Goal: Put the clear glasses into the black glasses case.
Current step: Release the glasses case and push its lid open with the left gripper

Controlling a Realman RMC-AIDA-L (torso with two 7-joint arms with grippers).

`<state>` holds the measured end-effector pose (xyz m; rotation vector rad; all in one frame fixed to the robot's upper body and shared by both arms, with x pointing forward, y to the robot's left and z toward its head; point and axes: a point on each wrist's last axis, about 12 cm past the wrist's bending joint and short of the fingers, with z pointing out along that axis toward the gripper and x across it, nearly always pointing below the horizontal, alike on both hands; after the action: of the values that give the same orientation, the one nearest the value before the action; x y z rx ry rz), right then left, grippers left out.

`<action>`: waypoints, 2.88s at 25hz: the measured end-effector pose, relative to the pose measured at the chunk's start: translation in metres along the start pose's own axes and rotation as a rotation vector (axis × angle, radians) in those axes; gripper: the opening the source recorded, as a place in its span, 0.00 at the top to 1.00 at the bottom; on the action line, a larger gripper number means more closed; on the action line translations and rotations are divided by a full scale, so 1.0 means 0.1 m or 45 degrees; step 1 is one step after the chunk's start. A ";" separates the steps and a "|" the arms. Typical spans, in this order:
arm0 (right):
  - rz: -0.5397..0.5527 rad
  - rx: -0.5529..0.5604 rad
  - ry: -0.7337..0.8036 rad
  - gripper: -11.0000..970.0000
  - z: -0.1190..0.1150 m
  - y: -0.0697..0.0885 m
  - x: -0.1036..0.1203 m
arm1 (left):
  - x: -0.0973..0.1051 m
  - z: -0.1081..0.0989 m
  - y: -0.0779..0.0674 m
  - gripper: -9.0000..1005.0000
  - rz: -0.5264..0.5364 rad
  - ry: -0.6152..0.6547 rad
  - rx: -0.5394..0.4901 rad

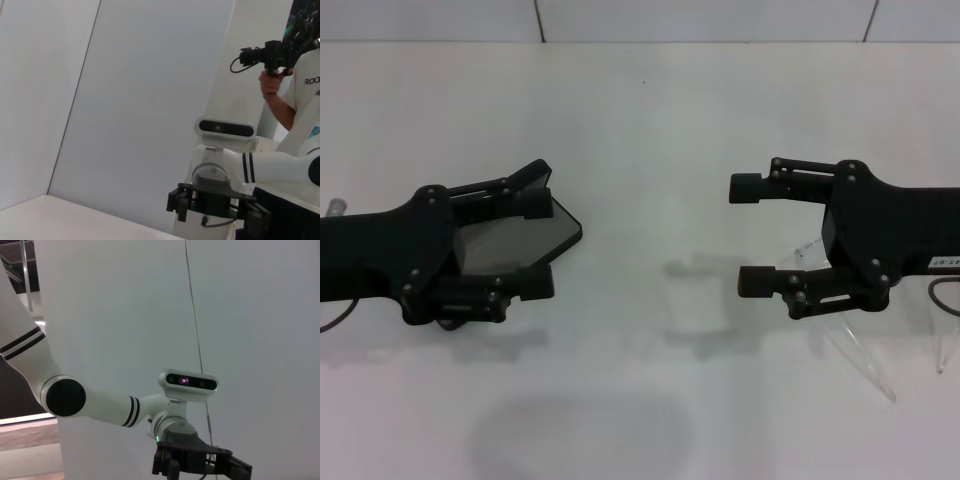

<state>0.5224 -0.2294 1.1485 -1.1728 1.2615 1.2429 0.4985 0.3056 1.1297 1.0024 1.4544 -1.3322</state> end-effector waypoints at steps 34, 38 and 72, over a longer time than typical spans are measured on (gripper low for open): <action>-0.056 0.551 -0.022 0.16 -0.90 -0.03 0.07 | -0.63 -0.01 0.21 0.17 -0.039 0.128 -0.462; -0.046 0.622 -0.043 0.16 -1.03 0.04 0.11 | -0.91 0.18 0.26 0.20 -0.144 0.472 -0.759; -0.052 0.741 -0.156 0.18 -1.23 0.15 0.24 | -0.45 0.83 0.67 0.37 -0.147 1.303 -1.145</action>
<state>0.5047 -0.3522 1.1260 -0.6845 1.3726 0.8171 0.5823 0.2289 1.1537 0.9769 2.5389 -0.0159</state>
